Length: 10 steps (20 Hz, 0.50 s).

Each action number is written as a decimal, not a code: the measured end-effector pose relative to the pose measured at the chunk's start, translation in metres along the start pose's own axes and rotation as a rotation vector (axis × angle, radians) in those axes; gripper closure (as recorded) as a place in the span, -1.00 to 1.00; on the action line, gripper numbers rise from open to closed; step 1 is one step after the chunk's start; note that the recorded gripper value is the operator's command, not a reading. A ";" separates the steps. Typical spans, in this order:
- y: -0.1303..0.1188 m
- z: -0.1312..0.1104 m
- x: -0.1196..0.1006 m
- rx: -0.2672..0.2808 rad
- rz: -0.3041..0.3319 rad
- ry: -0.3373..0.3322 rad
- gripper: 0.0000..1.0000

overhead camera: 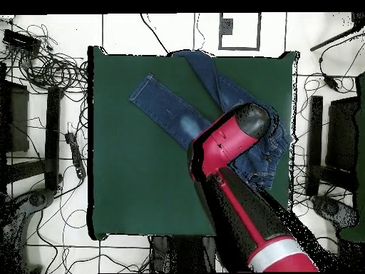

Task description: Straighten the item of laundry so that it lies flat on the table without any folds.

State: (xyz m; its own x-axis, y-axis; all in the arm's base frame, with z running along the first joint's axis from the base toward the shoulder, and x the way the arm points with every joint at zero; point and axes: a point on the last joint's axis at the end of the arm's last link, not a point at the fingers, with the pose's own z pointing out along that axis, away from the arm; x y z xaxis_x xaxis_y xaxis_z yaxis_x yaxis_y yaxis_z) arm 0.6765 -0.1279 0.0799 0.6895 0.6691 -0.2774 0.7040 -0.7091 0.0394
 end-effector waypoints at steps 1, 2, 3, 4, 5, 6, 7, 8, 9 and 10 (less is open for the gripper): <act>-0.001 -0.006 0.007 0.003 0.008 -0.005 -1.00; -0.001 -0.008 0.009 0.004 0.011 -0.008 -1.00; -0.001 -0.010 0.011 0.004 0.014 -0.012 -1.00; -0.001 -0.012 0.013 0.005 0.017 -0.015 -1.00; -0.001 -0.015 0.016 0.006 0.022 -0.024 -1.00; 0.000 -0.017 0.018 0.007 0.026 -0.032 -1.00; 0.000 -0.018 0.019 0.007 0.029 -0.040 -1.00; 0.002 -0.019 0.022 0.010 0.034 -0.053 -1.00; 0.003 -0.020 0.024 0.017 0.040 -0.070 -1.00; 0.003 -0.020 0.025 0.024 0.045 -0.083 -1.00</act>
State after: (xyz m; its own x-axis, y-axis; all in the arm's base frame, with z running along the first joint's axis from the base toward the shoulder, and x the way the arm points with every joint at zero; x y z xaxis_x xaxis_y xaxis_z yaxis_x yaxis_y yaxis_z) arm 0.6992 -0.1092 0.0921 0.7031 0.6162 -0.3549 0.6676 -0.7439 0.0311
